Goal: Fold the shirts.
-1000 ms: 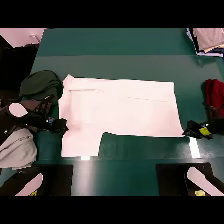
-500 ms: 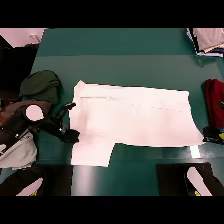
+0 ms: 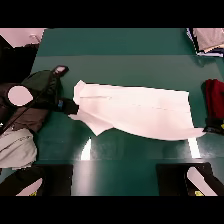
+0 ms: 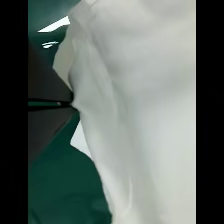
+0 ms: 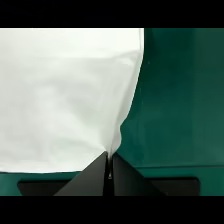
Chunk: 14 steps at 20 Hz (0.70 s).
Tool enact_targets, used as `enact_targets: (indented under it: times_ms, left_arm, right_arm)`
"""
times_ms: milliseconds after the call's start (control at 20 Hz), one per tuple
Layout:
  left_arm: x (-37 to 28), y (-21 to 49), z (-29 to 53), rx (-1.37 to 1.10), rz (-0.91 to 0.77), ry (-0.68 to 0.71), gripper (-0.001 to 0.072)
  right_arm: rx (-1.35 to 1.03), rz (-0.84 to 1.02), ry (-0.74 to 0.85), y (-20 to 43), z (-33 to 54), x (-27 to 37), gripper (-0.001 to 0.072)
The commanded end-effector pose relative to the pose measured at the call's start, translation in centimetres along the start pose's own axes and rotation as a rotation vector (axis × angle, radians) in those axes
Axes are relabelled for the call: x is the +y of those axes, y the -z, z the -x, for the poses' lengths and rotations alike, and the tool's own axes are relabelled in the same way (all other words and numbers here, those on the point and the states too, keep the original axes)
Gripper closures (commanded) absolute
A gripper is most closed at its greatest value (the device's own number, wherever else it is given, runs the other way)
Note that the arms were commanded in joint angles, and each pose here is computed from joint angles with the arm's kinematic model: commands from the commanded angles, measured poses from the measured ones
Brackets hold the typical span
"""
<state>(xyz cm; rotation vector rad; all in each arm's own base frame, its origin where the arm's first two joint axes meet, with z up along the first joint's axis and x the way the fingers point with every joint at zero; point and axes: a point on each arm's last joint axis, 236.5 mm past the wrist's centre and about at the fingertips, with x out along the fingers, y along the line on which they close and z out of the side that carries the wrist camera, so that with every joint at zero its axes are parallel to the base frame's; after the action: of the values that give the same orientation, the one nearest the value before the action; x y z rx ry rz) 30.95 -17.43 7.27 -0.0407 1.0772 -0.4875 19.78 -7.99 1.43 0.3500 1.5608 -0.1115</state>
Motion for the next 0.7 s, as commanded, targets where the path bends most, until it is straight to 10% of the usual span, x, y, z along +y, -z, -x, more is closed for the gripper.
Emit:
enact_targets:
  times_ms: [0, 650]
  left_arm:
    - [2.4, -4.4, 0.4, -0.161, 0.024, -0.103, 0.0683]
    - [9.5, -10.9, -1.9, -0.403, 0.286, -0.14, 0.0683]
  right_arm:
    - [-0.058, 0.002, -0.056, -3.7, 1.0, 0.9, 0.0699]
    - [-0.188, -0.024, -0.194, -12.6, -1.5, 4.1, 0.0699]
